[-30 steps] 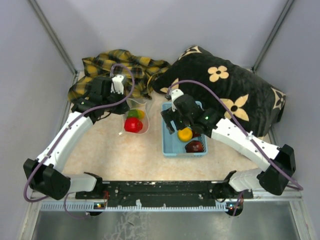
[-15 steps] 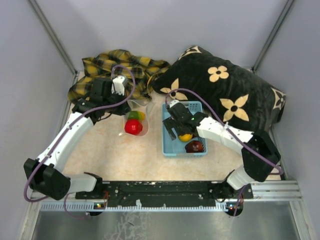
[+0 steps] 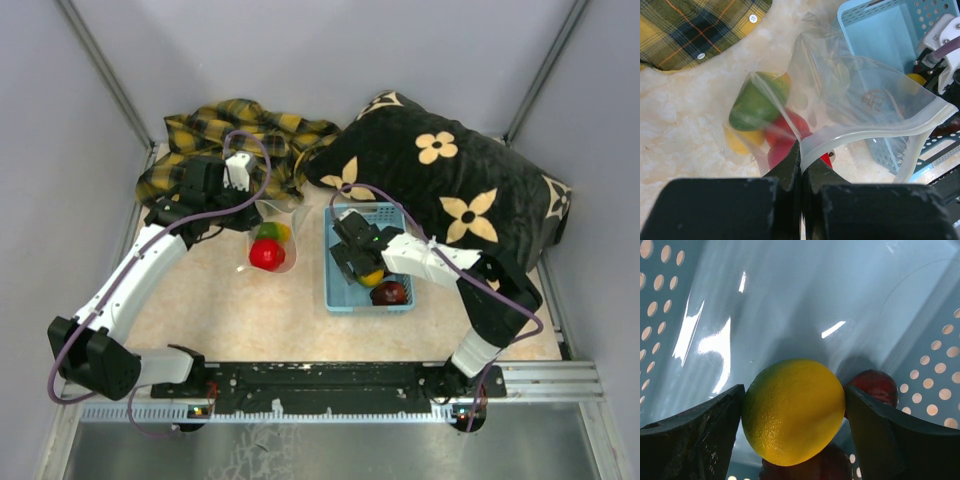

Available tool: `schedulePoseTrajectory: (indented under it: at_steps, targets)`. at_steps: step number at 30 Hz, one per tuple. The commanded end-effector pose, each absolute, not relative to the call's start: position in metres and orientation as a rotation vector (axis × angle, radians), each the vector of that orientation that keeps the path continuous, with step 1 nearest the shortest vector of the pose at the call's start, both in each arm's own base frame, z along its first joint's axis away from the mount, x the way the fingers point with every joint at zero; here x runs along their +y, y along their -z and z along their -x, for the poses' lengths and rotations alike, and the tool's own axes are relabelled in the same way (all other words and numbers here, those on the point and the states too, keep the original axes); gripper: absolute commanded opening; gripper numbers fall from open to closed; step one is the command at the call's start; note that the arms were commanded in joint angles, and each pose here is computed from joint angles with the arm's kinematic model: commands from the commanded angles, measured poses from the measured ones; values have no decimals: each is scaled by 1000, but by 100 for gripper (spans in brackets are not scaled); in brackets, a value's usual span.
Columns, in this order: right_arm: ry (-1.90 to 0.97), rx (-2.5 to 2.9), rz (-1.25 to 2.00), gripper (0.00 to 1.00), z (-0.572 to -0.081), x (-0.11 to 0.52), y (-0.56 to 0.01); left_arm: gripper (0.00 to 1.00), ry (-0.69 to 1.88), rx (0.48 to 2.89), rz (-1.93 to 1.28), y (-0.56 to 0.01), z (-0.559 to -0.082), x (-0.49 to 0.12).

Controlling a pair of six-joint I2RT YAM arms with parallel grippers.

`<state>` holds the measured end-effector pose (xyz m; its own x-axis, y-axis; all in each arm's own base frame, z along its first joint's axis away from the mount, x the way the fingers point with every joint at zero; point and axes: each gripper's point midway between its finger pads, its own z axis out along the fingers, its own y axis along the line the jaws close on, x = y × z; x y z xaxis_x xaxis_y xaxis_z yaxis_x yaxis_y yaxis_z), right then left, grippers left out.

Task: Place the food in the zip-top bag and seal the zipper
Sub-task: Pick up the fake fruit from the bin, then place the fake fruit in the zipper food storage bag.

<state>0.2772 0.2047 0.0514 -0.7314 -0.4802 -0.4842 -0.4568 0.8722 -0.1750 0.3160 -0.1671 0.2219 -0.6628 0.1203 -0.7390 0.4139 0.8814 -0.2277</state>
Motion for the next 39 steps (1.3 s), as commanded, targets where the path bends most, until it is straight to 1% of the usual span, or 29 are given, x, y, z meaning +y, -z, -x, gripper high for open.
schedulePoseTrajectory:
  at_steps: [1,3,8,12,24,32,39]
  targets:
    - [66,2482,666,78,-288,206,-53,0,508,2212,-400,-234,-318,-169]
    - [63,2481,667,75,-287,206,-54,0,509,2210,-400,-235,-318,-169]
    - [48,2462,657,61,-287,206,-66,0,522,2204,-400,-237,-318,-170]
    - [21,2434,636,56,-287,206,-85,0,533,2203,-404,-237,-317,-172]
    - [-120,2199,608,53,-283,228,-195,0,567,2204,-412,-238,-317,-177]
    - [-248,2021,659,52,-268,266,-266,0,589,2210,-420,-236,-316,-180]
    - [-477,1830,757,51,-249,314,-324,0,620,2215,-432,-235,-314,-184]
